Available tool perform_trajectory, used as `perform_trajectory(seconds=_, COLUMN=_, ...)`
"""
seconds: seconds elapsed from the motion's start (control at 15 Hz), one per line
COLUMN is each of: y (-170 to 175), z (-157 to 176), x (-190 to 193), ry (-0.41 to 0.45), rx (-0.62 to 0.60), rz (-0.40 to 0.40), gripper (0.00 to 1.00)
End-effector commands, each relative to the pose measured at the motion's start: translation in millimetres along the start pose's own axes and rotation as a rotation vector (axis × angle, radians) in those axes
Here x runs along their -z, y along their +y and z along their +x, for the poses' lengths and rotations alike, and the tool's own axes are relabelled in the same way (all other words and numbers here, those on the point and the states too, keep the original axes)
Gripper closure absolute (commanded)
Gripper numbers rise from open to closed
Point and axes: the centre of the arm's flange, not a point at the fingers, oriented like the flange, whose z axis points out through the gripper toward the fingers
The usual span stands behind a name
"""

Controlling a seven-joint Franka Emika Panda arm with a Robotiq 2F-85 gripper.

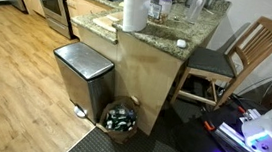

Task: Pick the white bottle and put it on the plastic bottle, then pick the white object and put it on the white bottle

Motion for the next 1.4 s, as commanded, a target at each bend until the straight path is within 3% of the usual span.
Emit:
perform_trajectory(seconds=0.0, y=-0.4, z=1.3, x=-3.7, ry=-0.001, rx=-0.004, rz=0.0, gripper=0.74)
perform_trajectory(seconds=0.07, y=5.8, z=11.3, x=-15.2, ry=0.008, rx=-0.038, rz=-0.038, gripper=0.74)
perform_trajectory(seconds=0.53, y=2.4, z=102.3, x=-47.6, ry=0.036, rx=-0.419, rz=-0.049, gripper=0.74)
perform_trajectory(seconds=0.67, y=11.4, z=107.4, x=-72.5, ry=0.01, rx=-0.489, rz=-0.115, gripper=0.74)
perform_trajectory(seconds=0.73, y=25.4, z=83.3, x=-45.9, ry=0.023, rx=-0.425, rz=-0.079, gripper=0.74)
perform_trajectory(seconds=0.8, y=26.2, z=85.1, x=-55.0, ry=0.018, rx=-0.436, rz=-0.087, gripper=0.49)
perform_trajectory(seconds=0.93, y=25.7, z=83.6, x=-58.2, ry=0.016, rx=-0.434, rz=-0.088, gripper=0.49)
perform_trajectory(seconds=1.0, y=23.8, z=83.9, x=-54.5, ry=0.018, rx=-0.432, rz=-0.084, gripper=0.74)
perform_trajectory(seconds=1.13, y=36.6, z=92.0, x=-71.4, ry=0.04, rx=-0.467, rz=-0.173, gripper=0.74)
perform_trajectory(seconds=1.33, y=40.5, z=102.0, x=-93.6, ry=0.015, rx=-0.527, rz=-0.231, gripper=0.74)
